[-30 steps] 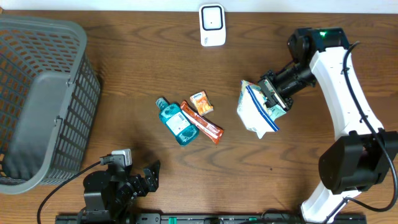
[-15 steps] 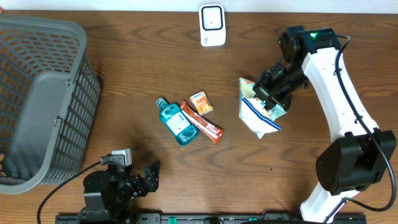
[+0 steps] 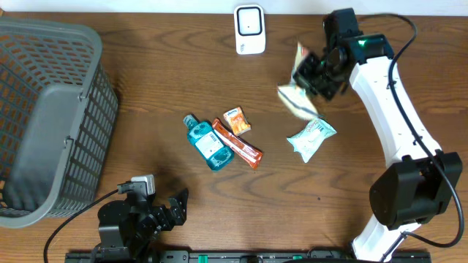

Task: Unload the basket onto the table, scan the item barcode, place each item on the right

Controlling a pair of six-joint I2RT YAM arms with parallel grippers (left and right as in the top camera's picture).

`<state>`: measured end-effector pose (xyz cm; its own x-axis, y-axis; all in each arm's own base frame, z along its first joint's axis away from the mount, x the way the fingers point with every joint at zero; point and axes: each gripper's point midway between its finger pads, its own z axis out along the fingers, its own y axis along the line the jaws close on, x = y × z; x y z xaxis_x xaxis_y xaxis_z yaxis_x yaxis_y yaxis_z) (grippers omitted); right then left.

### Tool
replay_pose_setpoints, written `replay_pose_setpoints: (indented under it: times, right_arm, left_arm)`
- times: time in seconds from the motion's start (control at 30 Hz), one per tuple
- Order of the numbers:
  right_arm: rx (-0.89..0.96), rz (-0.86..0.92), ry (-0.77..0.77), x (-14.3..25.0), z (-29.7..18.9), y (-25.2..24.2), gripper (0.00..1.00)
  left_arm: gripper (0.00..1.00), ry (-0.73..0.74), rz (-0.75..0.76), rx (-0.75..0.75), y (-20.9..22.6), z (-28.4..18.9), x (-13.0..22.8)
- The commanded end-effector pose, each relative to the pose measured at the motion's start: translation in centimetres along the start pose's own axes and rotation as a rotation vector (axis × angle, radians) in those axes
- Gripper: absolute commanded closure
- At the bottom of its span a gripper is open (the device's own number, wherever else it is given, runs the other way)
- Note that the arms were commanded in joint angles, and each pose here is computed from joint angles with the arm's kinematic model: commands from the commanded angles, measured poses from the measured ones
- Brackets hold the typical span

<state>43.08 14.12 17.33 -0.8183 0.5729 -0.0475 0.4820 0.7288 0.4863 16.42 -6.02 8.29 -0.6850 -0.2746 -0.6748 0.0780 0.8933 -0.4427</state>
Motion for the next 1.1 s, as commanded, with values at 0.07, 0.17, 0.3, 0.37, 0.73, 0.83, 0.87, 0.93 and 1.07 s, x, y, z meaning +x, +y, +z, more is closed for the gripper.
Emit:
replay_pose_setpoints:
  times: [0.07,0.17,0.3,0.37,0.73,0.83,0.87,0.93,1.07]
  right_arm:
    - [-0.143,-0.064,-0.147,-2.9,-0.7,4.1,0.99]
    - [-0.171,-0.083,-0.154,-2.8,-0.7,5.0,0.99]
    - [-0.186,-0.109,-0.166,-2.9,-0.7,5.6,0.99]
    - [-0.196,-0.116,-0.181,-3.1,-0.8,6.0,0.99]
    - [-0.28,-0.229,-0.287,-3.2,-1.3,9.9,0.99]
    - [-0.287,-0.234,-0.287,-2.9,-1.2,10.2,0.99]
    - [-0.289,-0.229,-0.286,-2.9,-1.2,10.3,0.98]
    - [-0.3,-0.222,-0.291,-2.9,-1.3,10.6,0.99]
    - [-0.349,-0.238,-0.33,-3.6,-1.9,11.8,0.98]
  left_arm:
    - [0.02,0.003,-0.012,-0.008,0.1,-0.2,0.1]
    - [0.02,0.003,-0.012,-0.008,0.1,-0.2,0.1]
    - [0.02,0.003,-0.012,-0.008,0.1,-0.2,0.1]
    - [0.02,0.003,-0.012,-0.008,0.1,-0.2,0.1]
    - [0.02,0.003,-0.012,-0.008,0.1,-0.2,0.1]
    - [0.02,0.003,-0.012,-0.008,0.1,-0.2,0.1]
    - [0.02,0.003,-0.012,-0.008,0.1,-0.2,0.1]
    - [0.02,0.003,-0.012,-0.008,0.1,-0.2,0.1]
    - [0.02,0.003,-0.012,-0.008,0.1,-0.2,0.1]
